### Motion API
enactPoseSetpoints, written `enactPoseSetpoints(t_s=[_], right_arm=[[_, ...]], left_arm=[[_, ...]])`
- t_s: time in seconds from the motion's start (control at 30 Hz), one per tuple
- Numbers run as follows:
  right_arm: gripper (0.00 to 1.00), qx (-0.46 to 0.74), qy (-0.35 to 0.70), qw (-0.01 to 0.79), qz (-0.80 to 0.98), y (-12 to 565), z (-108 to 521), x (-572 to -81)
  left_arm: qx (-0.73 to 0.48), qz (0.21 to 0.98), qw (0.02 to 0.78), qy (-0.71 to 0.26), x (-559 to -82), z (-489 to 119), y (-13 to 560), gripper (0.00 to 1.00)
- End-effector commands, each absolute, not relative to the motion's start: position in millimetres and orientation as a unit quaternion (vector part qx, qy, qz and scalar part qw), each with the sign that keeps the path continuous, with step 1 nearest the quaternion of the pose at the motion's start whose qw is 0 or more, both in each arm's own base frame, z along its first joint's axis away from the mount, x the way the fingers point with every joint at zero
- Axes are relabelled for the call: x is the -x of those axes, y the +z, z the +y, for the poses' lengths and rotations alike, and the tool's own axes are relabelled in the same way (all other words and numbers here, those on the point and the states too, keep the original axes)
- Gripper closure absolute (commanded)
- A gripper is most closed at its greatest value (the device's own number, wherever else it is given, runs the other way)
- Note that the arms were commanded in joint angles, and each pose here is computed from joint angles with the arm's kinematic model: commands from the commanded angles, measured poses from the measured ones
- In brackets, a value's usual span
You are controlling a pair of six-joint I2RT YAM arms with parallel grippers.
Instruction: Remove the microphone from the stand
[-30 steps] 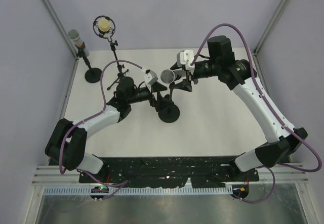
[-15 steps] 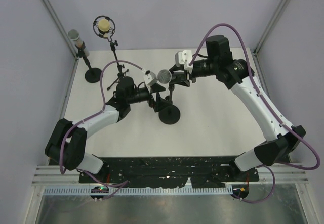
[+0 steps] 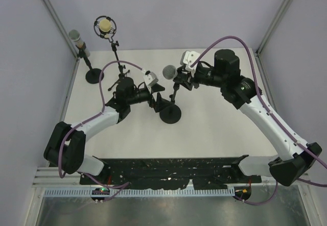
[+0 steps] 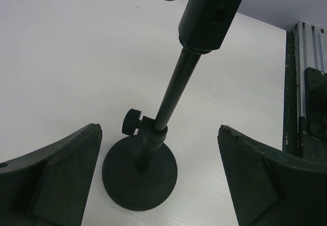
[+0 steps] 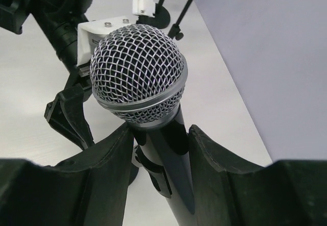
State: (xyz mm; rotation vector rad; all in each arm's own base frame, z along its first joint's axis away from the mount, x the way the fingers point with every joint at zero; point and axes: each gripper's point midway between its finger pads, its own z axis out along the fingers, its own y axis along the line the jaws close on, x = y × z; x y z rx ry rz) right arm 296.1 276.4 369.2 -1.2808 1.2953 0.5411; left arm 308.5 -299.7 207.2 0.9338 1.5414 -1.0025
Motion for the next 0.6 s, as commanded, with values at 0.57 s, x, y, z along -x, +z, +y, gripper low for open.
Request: enactPoseSetpoints(t_s=[0.57], right_arm=[[0.59,0.403,0.274,0.627,0.608,412.7,275.1,-277.8]], left_arm=[[-0.439,0.572,0.525,-0.453,-286.2,-314.6,237.4,0.00]])
